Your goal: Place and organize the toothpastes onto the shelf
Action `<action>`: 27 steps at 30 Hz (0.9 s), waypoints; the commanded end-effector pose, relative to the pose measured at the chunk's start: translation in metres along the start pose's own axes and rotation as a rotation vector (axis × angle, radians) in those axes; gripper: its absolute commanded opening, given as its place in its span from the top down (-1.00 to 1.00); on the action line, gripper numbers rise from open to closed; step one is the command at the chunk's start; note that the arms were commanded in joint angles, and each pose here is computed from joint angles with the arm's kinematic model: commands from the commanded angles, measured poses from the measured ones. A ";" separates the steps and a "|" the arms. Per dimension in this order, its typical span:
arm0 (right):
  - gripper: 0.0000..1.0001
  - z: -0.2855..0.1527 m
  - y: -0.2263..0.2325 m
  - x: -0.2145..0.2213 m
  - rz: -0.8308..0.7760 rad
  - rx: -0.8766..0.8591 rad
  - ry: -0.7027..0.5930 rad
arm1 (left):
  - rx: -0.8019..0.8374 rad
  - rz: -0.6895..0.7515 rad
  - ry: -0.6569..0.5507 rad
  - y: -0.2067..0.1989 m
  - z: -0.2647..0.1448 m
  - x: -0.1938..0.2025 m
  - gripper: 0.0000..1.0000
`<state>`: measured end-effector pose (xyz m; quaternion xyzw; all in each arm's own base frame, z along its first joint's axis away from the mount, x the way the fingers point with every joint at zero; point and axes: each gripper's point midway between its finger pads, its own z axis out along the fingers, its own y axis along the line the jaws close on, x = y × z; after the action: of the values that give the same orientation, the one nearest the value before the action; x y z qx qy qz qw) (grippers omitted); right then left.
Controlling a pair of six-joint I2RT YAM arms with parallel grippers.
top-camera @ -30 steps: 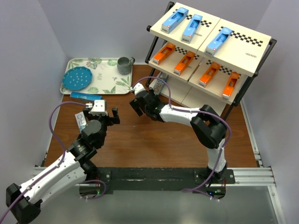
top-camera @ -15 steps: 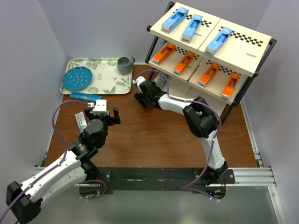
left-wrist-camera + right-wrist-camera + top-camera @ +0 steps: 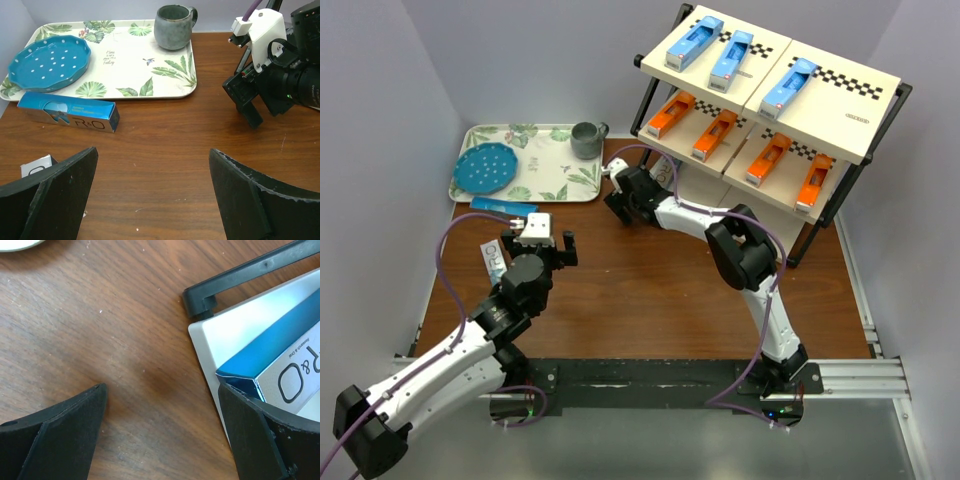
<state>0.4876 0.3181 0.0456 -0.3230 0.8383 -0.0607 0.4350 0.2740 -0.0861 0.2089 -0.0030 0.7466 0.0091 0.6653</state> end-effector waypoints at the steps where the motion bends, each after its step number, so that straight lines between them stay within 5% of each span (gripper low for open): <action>1: -0.95 -0.010 -0.007 -0.040 0.030 -0.024 -0.095 | -0.026 -0.022 -0.041 0.003 0.002 -0.016 -0.96; 11: -0.95 -0.087 0.038 -0.082 0.114 -0.313 -0.269 | -0.062 -0.058 -0.042 0.008 0.003 -0.018 -0.96; 18: -0.95 -0.130 0.062 -0.059 0.155 -0.405 -0.256 | -0.146 -0.087 -0.010 0.020 0.008 -0.013 -0.97; 27: -0.94 -0.192 0.076 -0.021 0.225 -0.494 -0.229 | -0.360 -0.253 0.198 0.062 0.032 0.020 -0.97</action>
<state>0.3378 0.3591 0.1300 -0.3472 0.8085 0.1880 0.4363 0.2956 -0.0387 0.1859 -0.1253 0.7857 0.0777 0.6007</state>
